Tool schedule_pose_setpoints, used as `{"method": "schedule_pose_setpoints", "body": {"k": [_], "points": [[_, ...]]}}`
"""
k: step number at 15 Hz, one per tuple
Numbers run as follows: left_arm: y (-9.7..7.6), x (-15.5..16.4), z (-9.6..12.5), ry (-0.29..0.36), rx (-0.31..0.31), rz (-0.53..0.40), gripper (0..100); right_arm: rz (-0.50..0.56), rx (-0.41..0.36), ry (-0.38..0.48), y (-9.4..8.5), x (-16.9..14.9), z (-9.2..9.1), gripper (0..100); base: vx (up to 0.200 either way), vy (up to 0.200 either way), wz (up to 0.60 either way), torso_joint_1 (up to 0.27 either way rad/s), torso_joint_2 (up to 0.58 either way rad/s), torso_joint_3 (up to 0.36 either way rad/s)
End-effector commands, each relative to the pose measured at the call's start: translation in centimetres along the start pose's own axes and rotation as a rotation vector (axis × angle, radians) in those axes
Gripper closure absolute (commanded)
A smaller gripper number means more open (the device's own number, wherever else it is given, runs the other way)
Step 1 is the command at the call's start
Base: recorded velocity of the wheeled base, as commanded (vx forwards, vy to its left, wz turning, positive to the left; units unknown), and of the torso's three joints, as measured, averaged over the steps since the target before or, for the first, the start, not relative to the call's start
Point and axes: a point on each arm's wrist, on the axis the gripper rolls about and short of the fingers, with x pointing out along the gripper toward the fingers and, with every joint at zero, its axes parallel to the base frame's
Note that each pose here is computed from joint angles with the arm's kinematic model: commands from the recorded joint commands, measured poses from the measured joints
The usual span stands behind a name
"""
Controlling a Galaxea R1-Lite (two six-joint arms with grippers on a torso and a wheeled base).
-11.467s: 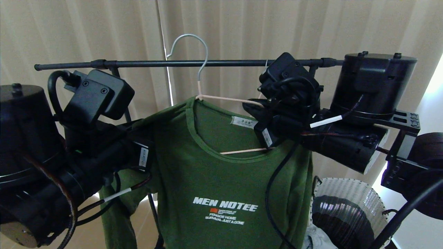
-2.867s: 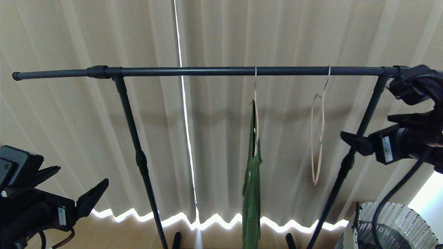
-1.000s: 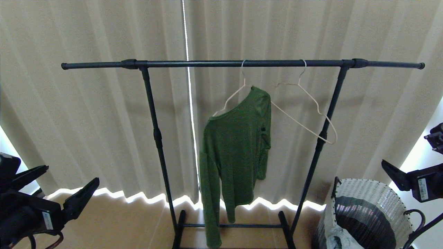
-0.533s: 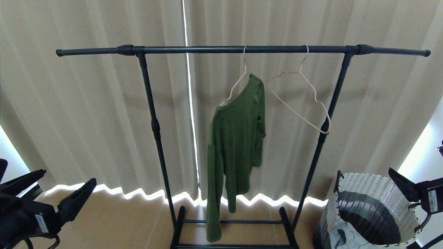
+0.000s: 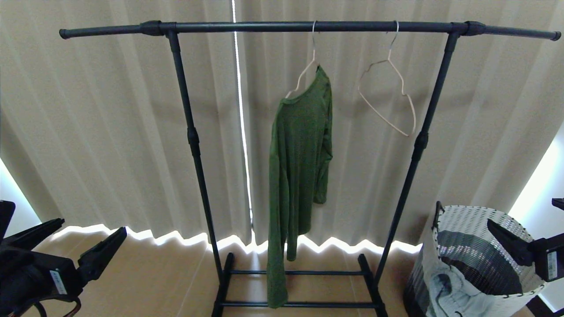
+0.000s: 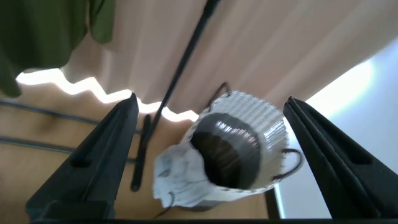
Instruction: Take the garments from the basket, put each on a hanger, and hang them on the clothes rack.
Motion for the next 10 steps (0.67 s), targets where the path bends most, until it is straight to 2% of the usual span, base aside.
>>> {"method": "schedule_pose_setpoints", "body": {"k": [1, 5, 9, 10], "points": [[-0.04, 0.01, -0.08, 0.002, 0.001, -0.015, 0, 0.029, 0.001, -0.010, 0.07, -0.02, -0.02, 0, 0.000, 0.000, 0.00, -0.115, 0.44, 0.334], [-0.09, -0.05, -0.09, -0.003, -0.001, -0.048, 0, 0.081, 0.001, -0.016, 0.28, -0.05, -0.34, 0, 0.000, 0.000, 0.00, -0.082, 0.42, 0.327], [-0.11, 0.00, -0.16, 0.001, 0.001, -0.050, 0, 0.138, 0.007, -0.026, 0.29, -0.05, -0.45, 0, 0.000, 0.000, 0.00, -0.019, 0.09, 0.060], [-0.11, 0.00, -0.16, 0.001, 0.001, -0.050, 0, 0.132, 0.010, -0.004, 0.11, 0.15, -0.97, 0, 0.000, 0.000, 0.00, 0.000, 0.00, 0.000]]}}
